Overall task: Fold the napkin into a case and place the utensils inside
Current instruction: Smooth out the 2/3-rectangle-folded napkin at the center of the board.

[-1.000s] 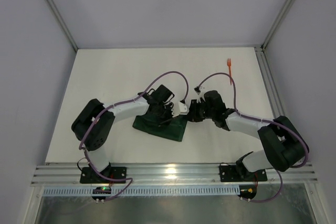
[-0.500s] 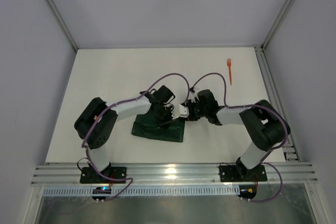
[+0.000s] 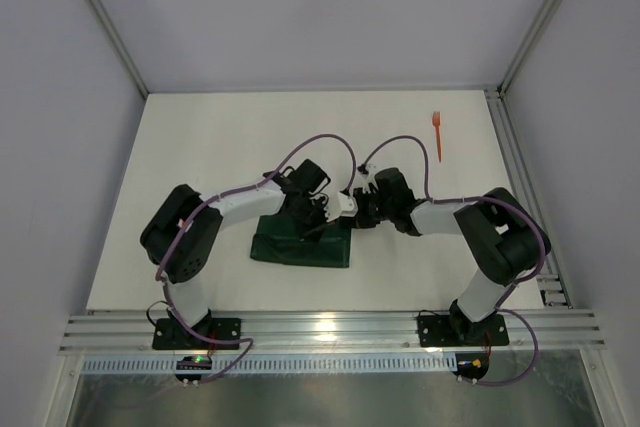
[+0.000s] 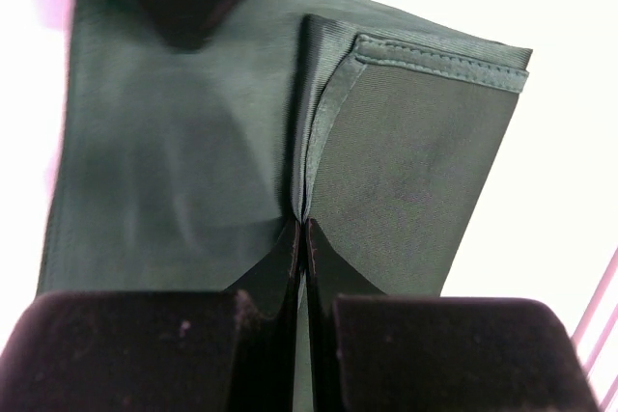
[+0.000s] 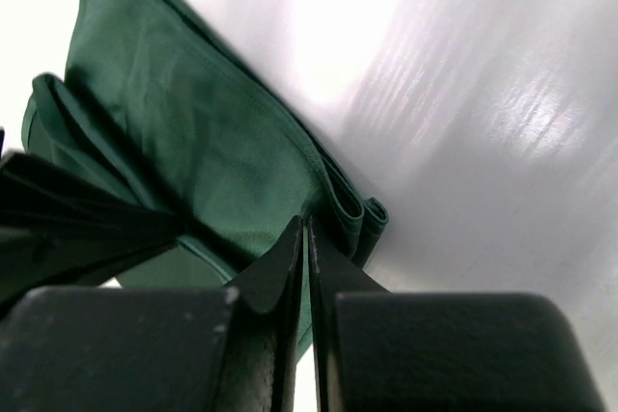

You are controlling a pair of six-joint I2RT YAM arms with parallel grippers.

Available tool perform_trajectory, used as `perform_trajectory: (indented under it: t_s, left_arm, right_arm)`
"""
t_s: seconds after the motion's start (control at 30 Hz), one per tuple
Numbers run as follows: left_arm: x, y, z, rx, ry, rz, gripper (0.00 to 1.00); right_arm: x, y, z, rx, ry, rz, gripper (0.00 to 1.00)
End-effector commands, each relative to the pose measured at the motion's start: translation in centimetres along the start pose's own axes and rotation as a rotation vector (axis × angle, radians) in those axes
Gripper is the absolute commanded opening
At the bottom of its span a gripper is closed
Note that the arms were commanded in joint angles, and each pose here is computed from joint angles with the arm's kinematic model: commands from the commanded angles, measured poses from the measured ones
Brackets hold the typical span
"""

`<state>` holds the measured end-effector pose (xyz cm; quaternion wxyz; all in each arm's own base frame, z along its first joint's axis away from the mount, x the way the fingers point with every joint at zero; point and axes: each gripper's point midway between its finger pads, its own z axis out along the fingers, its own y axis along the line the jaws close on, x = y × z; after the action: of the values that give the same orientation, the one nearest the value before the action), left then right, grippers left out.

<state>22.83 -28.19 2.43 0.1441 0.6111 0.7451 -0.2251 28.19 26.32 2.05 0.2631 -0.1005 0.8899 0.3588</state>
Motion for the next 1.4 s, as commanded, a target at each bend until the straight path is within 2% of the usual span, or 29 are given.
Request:
perform_trajectory:
  t_s: [0.0, 0.37, 0.5, 0.63, 0.77, 1.0, 1.2, 1.37]
  left_arm:
    - [-1.4, 1.5, -0.6, -0.052, -0.052, -0.035, 0.0]
    - [-1.1, 0.9, -0.6, -0.024, -0.046, -0.043, 0.0]
    - [-1.1, 0.9, -0.5, -0.02, -0.043, -0.044, 0.01]
    - [-1.1, 0.9, -0.4, -0.018, -0.043, -0.049, 0.02]
    - [-1.2, 0.9, -0.4, -0.017, -0.046, -0.061, 0.03]
    - [-1.1, 0.9, -0.3, -0.018, -0.037, -0.078, 0.04]
    - [-1.2, 1.0, -0.4, -0.022, -0.041, -0.081, 0.09]
    - [-1.4, 1.5, -1.1, -0.06, -0.044, -0.074, 0.2]
  right_arm:
    - [-0.8, 1.3, -0.1, -0.061, -0.005, -0.06, 0.08]
    - [-4.3, 4.6, -3.2, -0.107, -0.081, -0.186, 0.17]
    - [-3.9, 4.7, -4.6, -0.091, -0.104, -0.165, 0.17]
    - [-1.1, 4.5, -4.9, -0.12, -0.082, -0.089, 0.11]
    - [0.6, 6.3, -5.0, -0.234, -0.079, -0.005, 0.04]
    - [3.6, 7.6, -4.4, -0.27, -0.03, -0.012, 0.04]
    - [5.8, 6.2, -2.7, -0.215, 0.016, 0.038, 0.04]
    - [8.6, 3.1, -1.6, -0.11, 0.083, 0.116, 0.04]
